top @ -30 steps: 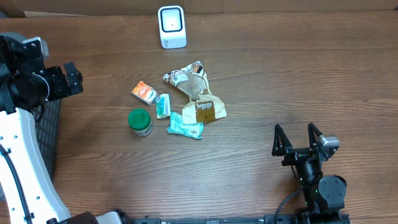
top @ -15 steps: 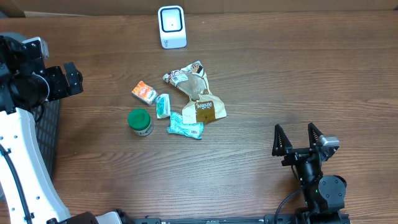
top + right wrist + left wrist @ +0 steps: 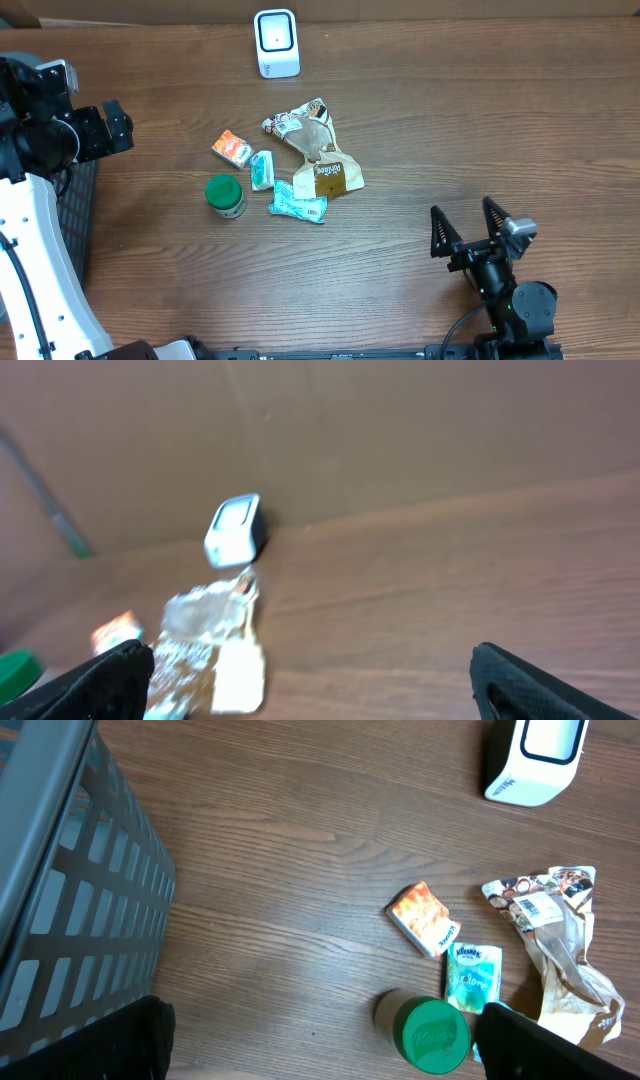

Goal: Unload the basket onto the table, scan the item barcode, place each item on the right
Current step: 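Move the right gripper over the brown snack bag and lower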

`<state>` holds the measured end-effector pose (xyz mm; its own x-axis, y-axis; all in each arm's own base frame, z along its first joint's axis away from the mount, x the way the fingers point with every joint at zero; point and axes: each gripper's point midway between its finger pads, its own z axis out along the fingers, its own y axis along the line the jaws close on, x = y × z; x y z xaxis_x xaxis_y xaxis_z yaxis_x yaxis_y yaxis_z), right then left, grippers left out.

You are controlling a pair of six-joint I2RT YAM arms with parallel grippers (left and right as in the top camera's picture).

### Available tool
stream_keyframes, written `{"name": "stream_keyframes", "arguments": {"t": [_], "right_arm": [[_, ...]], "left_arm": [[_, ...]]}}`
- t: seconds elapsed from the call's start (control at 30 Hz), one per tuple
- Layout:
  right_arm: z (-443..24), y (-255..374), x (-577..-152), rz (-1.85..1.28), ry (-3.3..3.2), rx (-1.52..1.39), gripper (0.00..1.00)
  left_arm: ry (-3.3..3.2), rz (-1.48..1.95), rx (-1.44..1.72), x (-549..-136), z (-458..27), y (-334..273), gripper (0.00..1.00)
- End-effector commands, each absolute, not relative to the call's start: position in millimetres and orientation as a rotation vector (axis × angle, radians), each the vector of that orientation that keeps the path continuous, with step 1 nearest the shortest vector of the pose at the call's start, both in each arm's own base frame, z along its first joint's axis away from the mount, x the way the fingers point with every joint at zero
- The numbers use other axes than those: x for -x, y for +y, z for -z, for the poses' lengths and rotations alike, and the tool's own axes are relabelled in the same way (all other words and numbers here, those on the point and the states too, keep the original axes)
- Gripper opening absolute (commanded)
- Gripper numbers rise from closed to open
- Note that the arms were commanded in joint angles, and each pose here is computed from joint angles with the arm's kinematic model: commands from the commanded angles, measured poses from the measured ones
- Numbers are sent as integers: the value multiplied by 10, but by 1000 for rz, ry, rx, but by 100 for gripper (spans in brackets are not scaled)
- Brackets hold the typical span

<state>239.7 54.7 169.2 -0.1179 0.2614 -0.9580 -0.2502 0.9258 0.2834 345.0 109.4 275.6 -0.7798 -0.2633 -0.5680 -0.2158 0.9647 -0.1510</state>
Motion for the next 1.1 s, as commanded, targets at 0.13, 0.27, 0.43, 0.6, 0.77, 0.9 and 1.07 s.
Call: {"name": "stream_keyframes", "arguments": {"t": [0.13,0.27,0.43,0.6,0.77,0.9,1.07], "right_arm": [[-2313,792,-2396,-573,1680,80,100],[-2613,953,-2615,-603,1825,178,100],[-2818,1133,-3049,-653,2055,247,100],[-2822,1386,-3505,-672,2263,331,100],[-2723,1801,-3866,-707,2356,449,100],[-2649,2016,-4164,-788,2325,390,100],[-2313,2246,-4287,-842,2370,414,91]], "left_arm": [[2499,123,308,-3472,-2732,1058,100],[2499,123,308,-3471,-2732,1058,100],[2499,123,308,-3472,-2732,1058,100],[2499,123,308,-3472,-2732,1058,99],[2499,123,308,-3472,-2732,1058,99],[2499,123,308,-3472,-2732,1058,99],[2499,123,308,-3472,-2732,1058,100]]}}
